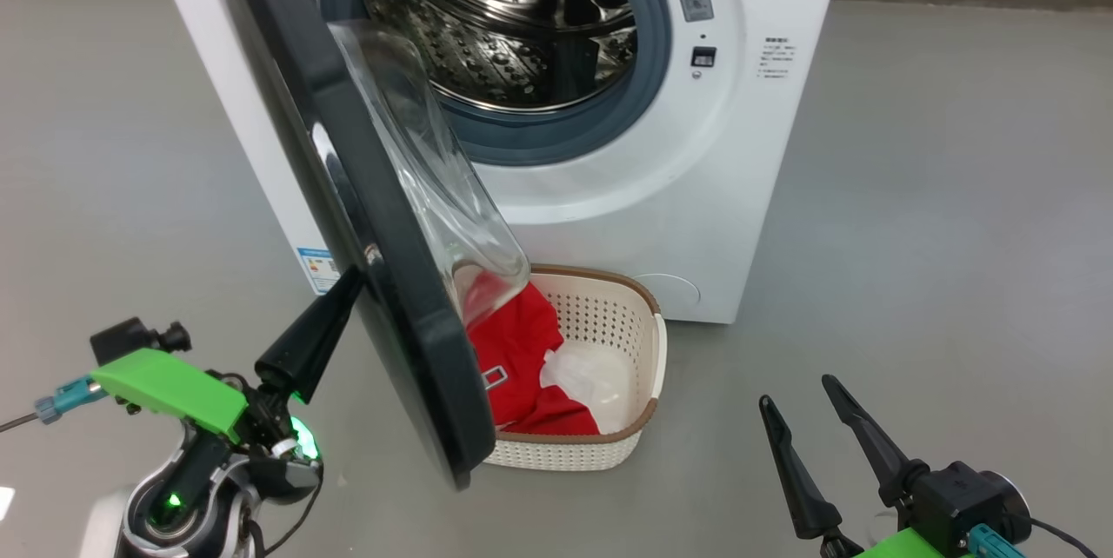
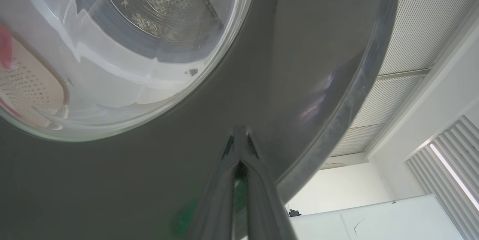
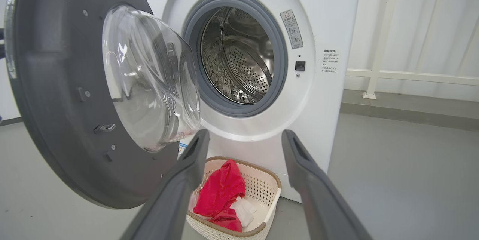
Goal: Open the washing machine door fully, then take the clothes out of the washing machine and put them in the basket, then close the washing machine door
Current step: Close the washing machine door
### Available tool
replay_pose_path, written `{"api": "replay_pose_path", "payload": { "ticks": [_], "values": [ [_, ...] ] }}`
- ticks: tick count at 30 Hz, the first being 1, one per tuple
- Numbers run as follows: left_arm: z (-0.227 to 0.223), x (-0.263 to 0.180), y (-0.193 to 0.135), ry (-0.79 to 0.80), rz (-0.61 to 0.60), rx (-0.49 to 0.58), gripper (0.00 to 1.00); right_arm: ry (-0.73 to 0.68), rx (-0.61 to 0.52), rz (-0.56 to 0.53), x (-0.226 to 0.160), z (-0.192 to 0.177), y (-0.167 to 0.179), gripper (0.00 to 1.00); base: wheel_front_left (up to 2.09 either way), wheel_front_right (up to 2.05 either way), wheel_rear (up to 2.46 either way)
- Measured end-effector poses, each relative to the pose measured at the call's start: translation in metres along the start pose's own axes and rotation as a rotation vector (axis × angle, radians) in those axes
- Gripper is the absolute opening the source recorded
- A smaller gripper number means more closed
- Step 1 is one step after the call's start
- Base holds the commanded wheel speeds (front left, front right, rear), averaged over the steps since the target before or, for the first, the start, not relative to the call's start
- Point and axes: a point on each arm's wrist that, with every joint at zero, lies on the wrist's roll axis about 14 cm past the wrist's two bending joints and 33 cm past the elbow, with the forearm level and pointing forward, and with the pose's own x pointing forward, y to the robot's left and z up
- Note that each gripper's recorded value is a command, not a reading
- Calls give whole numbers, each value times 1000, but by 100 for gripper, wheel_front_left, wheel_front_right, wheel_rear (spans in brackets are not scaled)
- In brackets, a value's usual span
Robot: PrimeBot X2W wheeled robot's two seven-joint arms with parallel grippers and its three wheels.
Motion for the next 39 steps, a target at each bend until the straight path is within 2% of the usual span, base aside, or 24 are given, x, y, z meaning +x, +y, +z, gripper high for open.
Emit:
{"api": "replay_pose_path", "payload": {
  "ticks": [28,39],
  "values": [
    [-43,79,4,85,-73,-51,0,9,-1,-155,-18,-3,-46,100,0,0,0],
    [-52,112,0,98,-109,-74,0,14,-2,-182,-11,-5,-58,100,0,0,0]
  ]
}}
